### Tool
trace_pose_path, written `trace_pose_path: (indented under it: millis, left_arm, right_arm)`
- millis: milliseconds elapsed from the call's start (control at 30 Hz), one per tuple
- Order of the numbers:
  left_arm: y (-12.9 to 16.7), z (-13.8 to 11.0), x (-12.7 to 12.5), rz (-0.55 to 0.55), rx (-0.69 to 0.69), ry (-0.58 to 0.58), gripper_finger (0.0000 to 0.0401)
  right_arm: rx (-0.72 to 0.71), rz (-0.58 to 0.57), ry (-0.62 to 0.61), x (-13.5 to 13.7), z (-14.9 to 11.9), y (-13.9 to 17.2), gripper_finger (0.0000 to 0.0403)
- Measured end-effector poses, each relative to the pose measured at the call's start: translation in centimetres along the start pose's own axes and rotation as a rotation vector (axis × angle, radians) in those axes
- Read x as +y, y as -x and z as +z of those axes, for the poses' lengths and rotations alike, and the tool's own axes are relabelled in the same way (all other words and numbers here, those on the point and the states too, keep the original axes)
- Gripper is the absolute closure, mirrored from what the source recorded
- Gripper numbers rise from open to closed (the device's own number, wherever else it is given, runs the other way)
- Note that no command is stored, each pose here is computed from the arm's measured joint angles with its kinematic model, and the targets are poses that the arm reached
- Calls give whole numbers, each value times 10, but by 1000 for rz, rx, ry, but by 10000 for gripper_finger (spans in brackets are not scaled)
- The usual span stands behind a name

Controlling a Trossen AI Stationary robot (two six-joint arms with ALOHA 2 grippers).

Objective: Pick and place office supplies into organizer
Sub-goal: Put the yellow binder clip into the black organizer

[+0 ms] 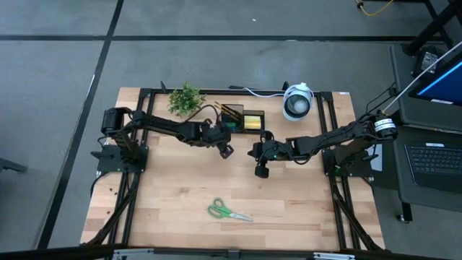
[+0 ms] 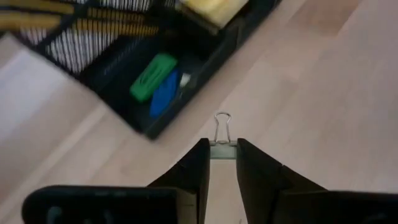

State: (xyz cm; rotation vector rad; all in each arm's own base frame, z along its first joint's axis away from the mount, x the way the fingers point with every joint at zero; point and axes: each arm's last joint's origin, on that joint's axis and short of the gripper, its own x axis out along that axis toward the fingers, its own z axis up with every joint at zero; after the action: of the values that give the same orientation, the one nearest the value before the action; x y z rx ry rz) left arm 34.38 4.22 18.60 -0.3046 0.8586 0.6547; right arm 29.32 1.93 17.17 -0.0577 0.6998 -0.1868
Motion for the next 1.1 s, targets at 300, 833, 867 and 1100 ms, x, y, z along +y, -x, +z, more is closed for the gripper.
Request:
trace_pose_path:
  millis: [300,833,867,1100]
  left_arm:
    - [-6,17,9,-4,-104,3,336]
    - [-52,14,28,63,-68,31,336]
    - [-53,14,29,67,-60,32,336]
    - [-52,17,35,89,-73,45,336]
  right_arm:
    - [0,0,0,0,0,0,377]
    - [6,-1,1,0,-1,0,377]
    - [6,-1,1,0,-1,0,377]
    - [9,-1,2,0,-1,0,377]
